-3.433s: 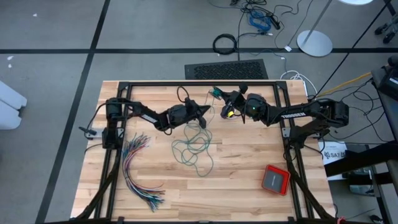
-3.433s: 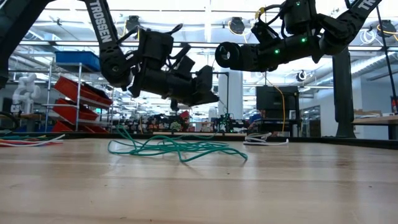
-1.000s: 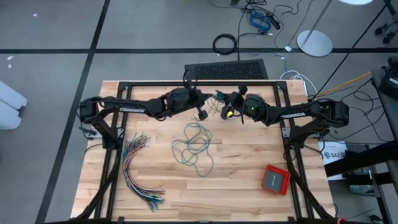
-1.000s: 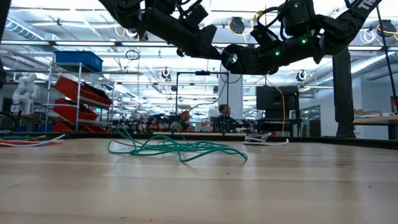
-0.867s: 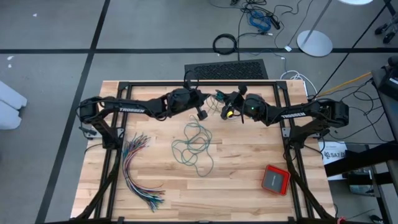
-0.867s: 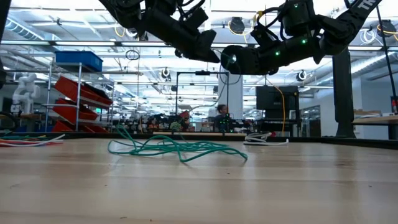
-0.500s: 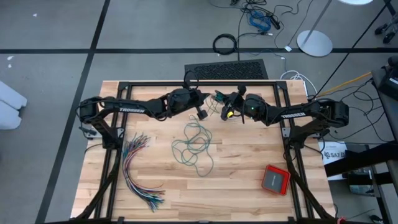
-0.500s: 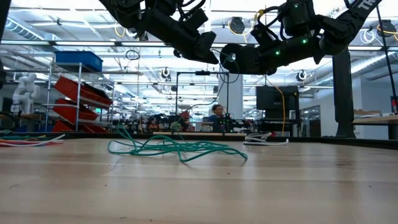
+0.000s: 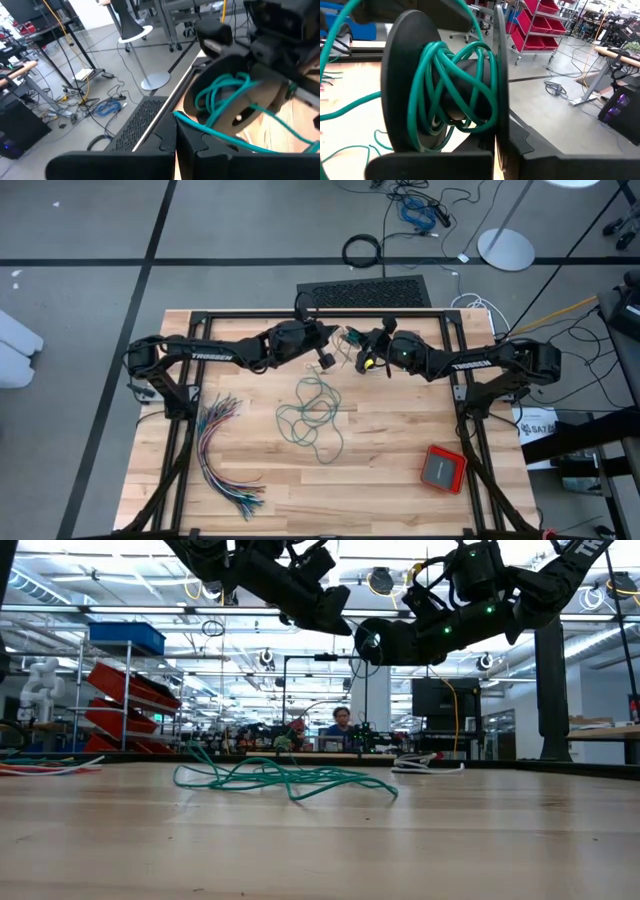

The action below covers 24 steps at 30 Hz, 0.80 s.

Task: Coil cords
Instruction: Coil the green wire onto the spool

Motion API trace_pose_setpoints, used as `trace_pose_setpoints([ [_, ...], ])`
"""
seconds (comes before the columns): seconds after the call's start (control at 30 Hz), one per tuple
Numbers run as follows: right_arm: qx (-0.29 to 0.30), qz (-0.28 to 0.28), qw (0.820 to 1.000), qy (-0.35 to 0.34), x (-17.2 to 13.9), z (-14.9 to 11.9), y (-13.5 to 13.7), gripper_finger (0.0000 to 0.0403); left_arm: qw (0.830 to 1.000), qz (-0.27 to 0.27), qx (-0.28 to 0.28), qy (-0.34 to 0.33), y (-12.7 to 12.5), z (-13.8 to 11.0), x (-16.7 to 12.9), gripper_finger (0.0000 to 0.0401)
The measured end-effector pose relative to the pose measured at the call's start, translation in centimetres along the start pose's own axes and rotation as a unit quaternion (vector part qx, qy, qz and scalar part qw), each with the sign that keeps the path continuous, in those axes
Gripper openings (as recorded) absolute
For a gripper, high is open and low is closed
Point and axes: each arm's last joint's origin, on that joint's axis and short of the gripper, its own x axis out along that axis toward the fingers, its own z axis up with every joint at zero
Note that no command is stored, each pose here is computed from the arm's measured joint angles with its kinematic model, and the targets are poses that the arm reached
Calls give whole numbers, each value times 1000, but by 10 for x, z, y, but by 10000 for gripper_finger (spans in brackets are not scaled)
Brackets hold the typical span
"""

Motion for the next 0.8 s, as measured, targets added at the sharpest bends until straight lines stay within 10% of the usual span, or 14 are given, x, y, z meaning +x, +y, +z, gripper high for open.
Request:
trace_pose_setpoints([
  [0.8, 32, 7, 999, 15, 23, -4, 9, 0, 999, 27, -2, -43, -15, 17, -8, 0],
])
